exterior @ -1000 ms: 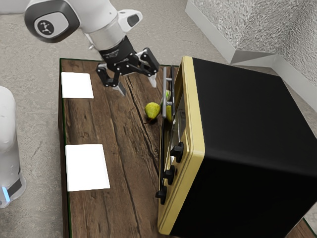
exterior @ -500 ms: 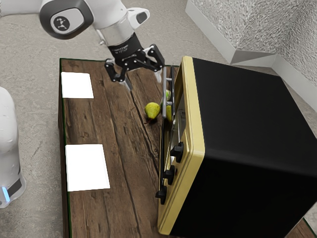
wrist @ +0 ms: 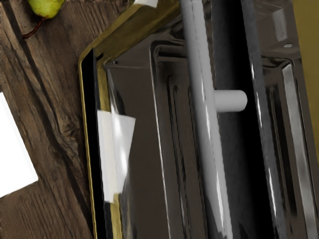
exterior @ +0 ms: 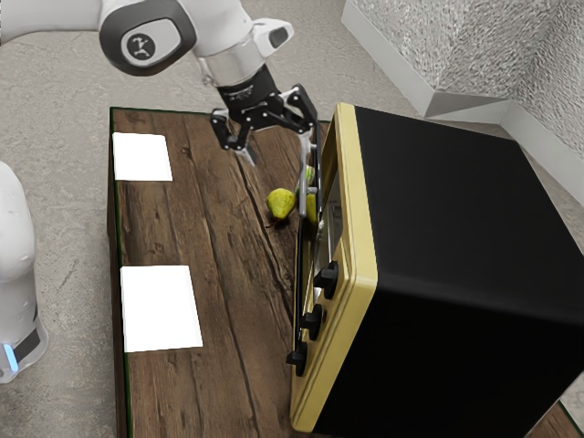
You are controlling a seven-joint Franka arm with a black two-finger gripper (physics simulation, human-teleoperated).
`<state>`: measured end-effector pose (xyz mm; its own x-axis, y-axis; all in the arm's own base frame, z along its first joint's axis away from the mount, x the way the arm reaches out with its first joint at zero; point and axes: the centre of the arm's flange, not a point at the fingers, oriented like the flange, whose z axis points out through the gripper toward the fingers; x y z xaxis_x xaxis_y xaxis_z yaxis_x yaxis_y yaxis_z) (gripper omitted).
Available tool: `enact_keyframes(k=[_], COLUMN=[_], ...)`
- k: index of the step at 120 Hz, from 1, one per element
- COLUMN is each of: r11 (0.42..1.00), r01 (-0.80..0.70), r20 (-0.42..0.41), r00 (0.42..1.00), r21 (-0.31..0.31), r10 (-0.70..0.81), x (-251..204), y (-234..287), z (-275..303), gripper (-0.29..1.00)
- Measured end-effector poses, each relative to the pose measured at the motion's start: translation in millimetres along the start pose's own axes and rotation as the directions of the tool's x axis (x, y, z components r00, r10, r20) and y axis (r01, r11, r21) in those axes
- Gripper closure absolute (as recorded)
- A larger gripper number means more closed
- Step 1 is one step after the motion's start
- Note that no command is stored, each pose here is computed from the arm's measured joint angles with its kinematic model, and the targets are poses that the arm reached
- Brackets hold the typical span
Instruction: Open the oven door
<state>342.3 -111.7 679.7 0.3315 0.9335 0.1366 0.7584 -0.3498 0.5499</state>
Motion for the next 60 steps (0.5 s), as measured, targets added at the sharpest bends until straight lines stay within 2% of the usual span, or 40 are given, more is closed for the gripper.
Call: enact_keyframes(k=[26, 60], r11=[1.0, 1.0], r01=[-0.009, -0.014], r20=[0.006, 0.018], r00=[1.0, 1.0], r21=[-0.005, 0.018], r10=[0.009, 0.014], x=[3, 3], y=[1, -2], z=[3, 18], gripper=[0.02, 0.02])
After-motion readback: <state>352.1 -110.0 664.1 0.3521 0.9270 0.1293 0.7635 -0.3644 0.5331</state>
